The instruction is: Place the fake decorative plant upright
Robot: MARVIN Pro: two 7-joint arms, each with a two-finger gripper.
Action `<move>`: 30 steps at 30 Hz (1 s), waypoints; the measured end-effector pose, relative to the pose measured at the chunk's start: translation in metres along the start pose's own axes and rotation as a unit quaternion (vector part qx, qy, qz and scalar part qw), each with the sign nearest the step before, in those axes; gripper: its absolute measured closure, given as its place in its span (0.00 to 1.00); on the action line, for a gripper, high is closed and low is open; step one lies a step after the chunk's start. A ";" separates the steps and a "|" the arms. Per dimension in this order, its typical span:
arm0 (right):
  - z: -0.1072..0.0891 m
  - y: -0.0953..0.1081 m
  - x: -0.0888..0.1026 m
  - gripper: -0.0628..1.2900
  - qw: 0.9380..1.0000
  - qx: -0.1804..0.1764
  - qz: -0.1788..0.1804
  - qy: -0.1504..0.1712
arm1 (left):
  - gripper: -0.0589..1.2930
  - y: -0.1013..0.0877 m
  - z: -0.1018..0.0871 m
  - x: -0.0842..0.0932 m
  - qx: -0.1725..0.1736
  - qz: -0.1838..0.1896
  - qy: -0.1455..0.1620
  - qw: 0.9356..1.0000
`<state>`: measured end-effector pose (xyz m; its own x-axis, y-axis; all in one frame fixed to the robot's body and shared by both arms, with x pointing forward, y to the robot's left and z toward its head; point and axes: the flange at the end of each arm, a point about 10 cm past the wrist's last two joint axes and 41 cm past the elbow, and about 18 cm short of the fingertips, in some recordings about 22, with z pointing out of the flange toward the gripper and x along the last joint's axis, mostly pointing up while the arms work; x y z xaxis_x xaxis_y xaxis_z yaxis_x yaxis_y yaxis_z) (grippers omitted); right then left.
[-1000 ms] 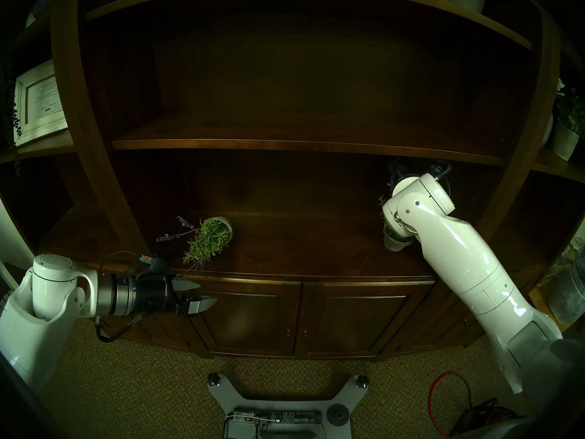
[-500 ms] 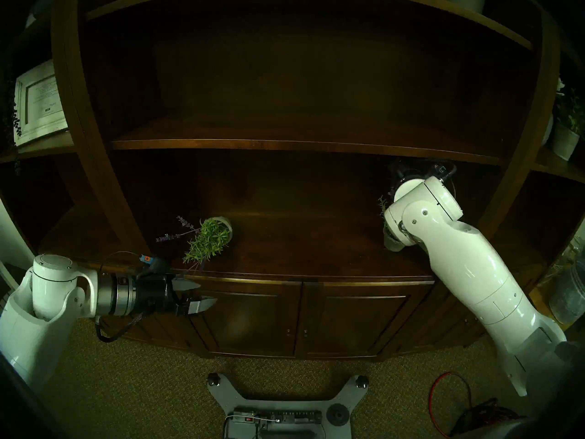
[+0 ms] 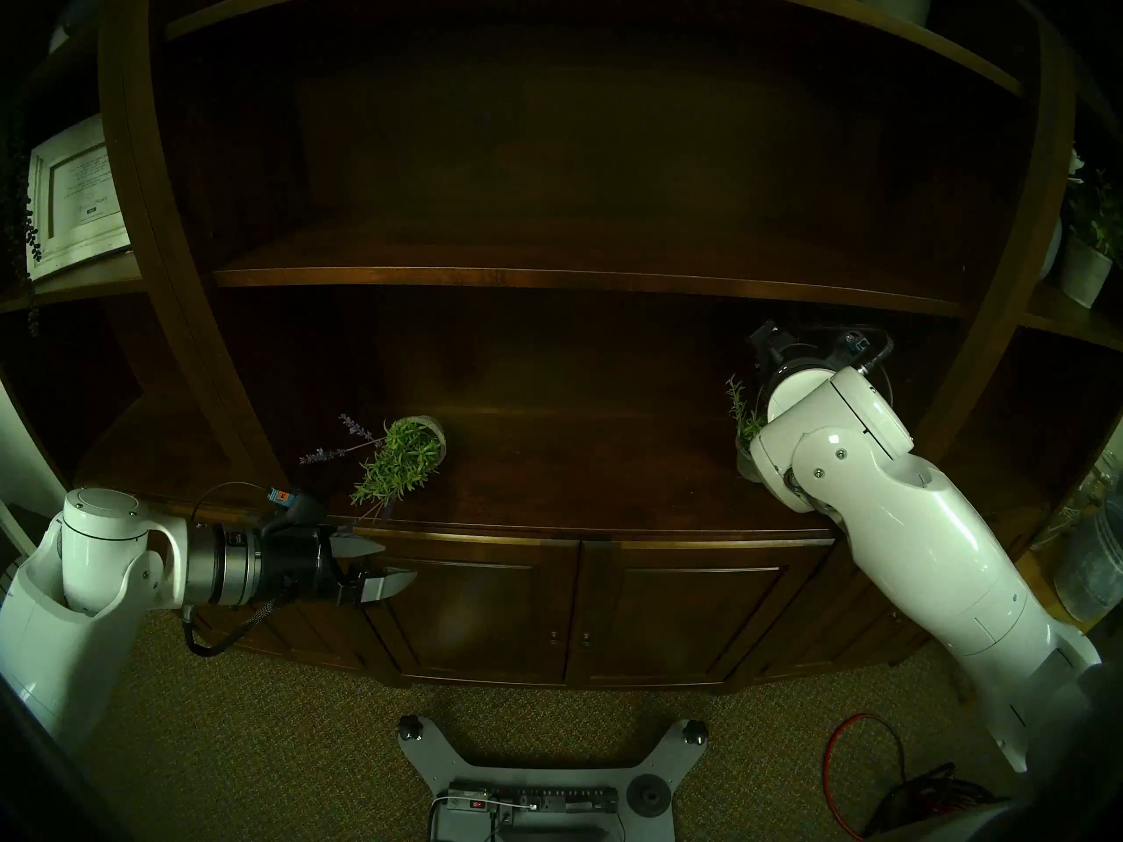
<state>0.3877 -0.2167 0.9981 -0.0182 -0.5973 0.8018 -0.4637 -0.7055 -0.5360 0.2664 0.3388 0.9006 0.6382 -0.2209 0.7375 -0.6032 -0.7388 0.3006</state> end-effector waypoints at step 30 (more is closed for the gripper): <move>-0.067 0.028 0.013 0.06 1.000 -0.003 -0.023 -0.002 | 0.06 0.000 0.000 0.000 0.000 0.000 0.000 1.000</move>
<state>0.3153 -0.2184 1.0113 0.0075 -0.5663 0.8242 -0.4691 -0.7299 -0.4972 0.2663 0.3387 0.9001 0.6390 -0.2211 0.7368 -0.6030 -0.7387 0.3013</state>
